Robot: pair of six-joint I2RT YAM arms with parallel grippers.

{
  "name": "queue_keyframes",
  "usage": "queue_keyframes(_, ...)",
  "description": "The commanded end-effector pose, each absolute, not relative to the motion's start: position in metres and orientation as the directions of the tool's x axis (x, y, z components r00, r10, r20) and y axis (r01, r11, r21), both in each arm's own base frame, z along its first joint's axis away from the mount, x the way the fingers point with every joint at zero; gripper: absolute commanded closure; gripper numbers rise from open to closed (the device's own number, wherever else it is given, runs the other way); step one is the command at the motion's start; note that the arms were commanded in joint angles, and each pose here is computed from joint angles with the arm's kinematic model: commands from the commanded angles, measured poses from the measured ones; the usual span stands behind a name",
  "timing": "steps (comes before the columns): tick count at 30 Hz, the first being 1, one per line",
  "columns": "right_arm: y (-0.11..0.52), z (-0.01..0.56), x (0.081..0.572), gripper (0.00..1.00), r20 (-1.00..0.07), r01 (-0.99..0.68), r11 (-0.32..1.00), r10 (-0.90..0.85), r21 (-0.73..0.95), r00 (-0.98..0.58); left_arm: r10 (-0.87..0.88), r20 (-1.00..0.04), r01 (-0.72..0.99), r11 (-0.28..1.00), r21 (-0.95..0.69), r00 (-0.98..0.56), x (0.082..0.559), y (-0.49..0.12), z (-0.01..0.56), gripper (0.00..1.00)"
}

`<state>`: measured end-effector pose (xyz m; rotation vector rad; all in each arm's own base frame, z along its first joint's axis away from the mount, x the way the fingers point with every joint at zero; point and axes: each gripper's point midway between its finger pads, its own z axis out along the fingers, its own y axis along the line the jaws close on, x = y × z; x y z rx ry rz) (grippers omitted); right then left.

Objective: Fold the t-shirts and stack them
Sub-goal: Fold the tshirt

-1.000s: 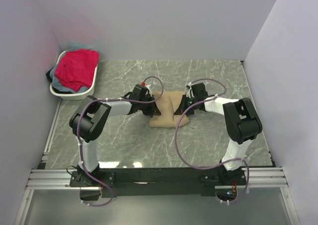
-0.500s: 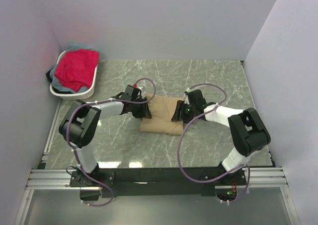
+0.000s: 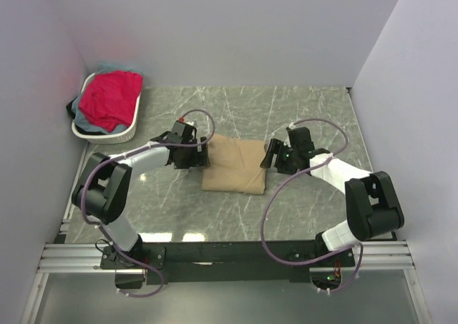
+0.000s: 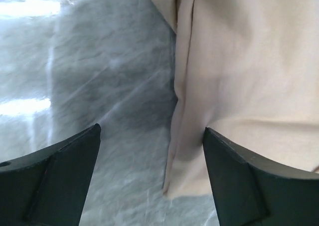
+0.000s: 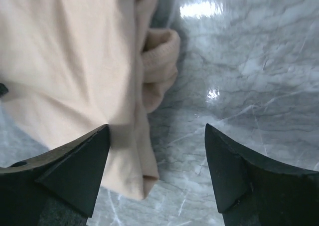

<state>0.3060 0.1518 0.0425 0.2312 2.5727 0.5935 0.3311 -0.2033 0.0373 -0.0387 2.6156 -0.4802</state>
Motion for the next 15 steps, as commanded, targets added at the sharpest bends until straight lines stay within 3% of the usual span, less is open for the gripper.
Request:
queue_keyframes(1, 0.165, 0.109, 0.334, 0.20, -0.547, -0.065, 0.843, 0.286, 0.534, -0.787, -0.160, -0.565, 0.078, 0.925, -0.373, -0.809, 0.346, -0.203, 0.096, 0.11)
queue_keyframes(6, 0.184, 0.151, 0.344, 0.27, -0.577, -0.151, 0.776, 0.308, 0.612, -0.756, -0.210, -0.654, 0.190, 0.853, -0.486, -0.727, 0.370, -0.231, 0.165, 0.10)
queue_keyframes(8, 0.194, 0.155, 0.343, 0.40, -0.567, -0.188, 0.741, 0.299, 0.645, -0.768, -0.210, -0.654, 0.250, 0.807, -0.536, -0.727, 0.375, -0.248, 0.181, 0.09)
queue_keyframes(11, 0.208, 0.148, 0.336, 0.53, -0.518, -0.203, 0.689, 0.286, 0.696, -0.806, -0.203, -0.627, 0.298, 0.744, -0.599, -0.752, 0.380, -0.270, 0.181, 0.10)
queue_keyframes(15, 0.222, 0.125, 0.316, 0.55, -0.456, -0.200, 0.659, 0.242, 0.725, -0.857, -0.173, -0.554, 0.318, 0.666, -0.675, -0.815, 0.383, -0.297, 0.152, 0.11)
